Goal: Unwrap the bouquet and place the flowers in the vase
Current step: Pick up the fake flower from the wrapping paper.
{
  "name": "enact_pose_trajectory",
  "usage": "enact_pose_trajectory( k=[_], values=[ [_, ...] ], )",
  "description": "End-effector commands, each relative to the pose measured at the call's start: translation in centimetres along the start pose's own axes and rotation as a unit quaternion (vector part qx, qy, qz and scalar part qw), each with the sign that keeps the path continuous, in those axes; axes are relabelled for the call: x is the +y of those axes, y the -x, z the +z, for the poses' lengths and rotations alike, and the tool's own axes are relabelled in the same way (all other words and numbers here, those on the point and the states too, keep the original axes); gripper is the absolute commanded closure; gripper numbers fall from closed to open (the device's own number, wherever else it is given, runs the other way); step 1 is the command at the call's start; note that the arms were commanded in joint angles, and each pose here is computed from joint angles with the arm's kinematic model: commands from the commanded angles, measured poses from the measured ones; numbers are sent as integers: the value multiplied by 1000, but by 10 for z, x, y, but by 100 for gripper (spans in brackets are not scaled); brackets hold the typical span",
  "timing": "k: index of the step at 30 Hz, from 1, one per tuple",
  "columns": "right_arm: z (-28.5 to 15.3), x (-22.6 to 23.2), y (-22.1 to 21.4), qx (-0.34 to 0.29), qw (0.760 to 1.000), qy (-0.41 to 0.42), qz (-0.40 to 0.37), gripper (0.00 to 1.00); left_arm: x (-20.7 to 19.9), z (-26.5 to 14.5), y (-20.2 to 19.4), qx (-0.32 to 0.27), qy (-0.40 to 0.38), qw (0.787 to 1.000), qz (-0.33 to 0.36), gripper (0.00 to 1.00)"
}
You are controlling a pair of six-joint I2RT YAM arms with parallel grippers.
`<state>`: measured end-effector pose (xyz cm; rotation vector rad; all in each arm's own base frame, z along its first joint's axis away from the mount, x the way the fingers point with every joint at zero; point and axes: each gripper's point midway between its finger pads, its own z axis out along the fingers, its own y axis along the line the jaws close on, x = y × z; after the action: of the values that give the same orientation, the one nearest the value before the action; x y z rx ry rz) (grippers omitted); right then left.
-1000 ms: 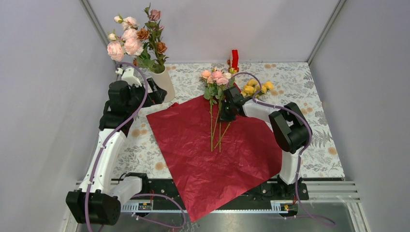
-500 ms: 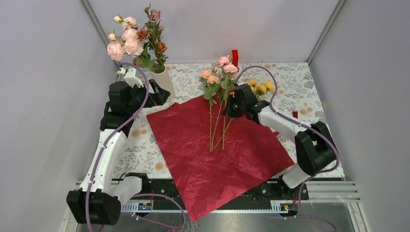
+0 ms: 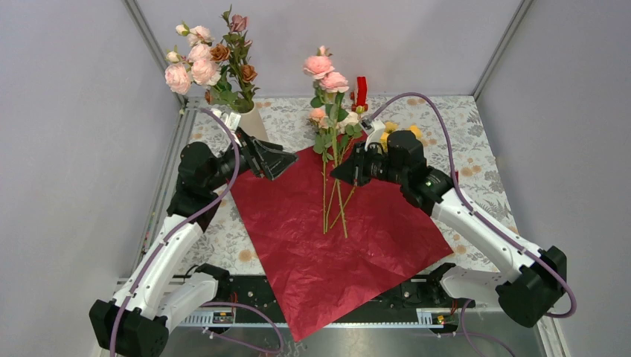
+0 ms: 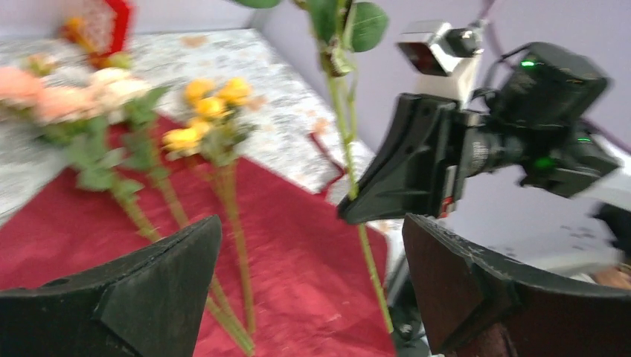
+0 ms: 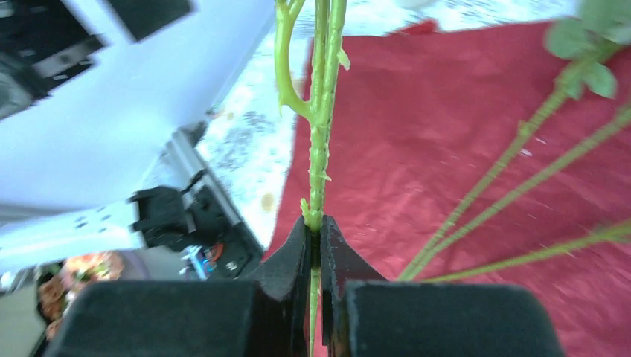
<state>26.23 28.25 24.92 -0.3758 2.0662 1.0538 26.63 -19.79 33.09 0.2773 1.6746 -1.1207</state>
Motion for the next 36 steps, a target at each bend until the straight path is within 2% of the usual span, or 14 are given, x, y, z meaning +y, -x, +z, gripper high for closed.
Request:
enact_pose_trajectory(
  k=[1,6,14,16,19,21,25,30,33,36],
  values=[
    [-28,89,22,-27,984,168,-56,100,-89,-5,27,-47,-182,982,-3,1],
    [-49,143,23,-21,961,267,-74,100,-130,-10,19,-28,-275,961,-33,1],
    [-62,174,15,4,939,334,-86,100,-142,-2,5,0,-291,955,-51,4],
    [-65,178,12,12,935,343,-88,100,-148,-2,5,1,-304,951,-54,14],
    [-63,177,10,13,935,342,-90,100,-154,-2,5,0,-319,946,-58,39],
    [-60,175,10,14,937,337,-91,100,-156,-4,7,-2,-325,944,-61,48],
    [-58,172,7,18,939,333,-90,100,-154,-4,9,-11,-316,946,-71,59],
    [-56,170,7,17,941,327,-91,100,-152,-4,7,-11,-310,948,-73,61],
    [-55,169,7,17,942,323,-93,100,-152,-5,7,-12,-309,948,-75,69],
    [-53,167,6,20,943,320,-93,100,-152,-6,8,-17,-308,948,-73,72]
  ],
)
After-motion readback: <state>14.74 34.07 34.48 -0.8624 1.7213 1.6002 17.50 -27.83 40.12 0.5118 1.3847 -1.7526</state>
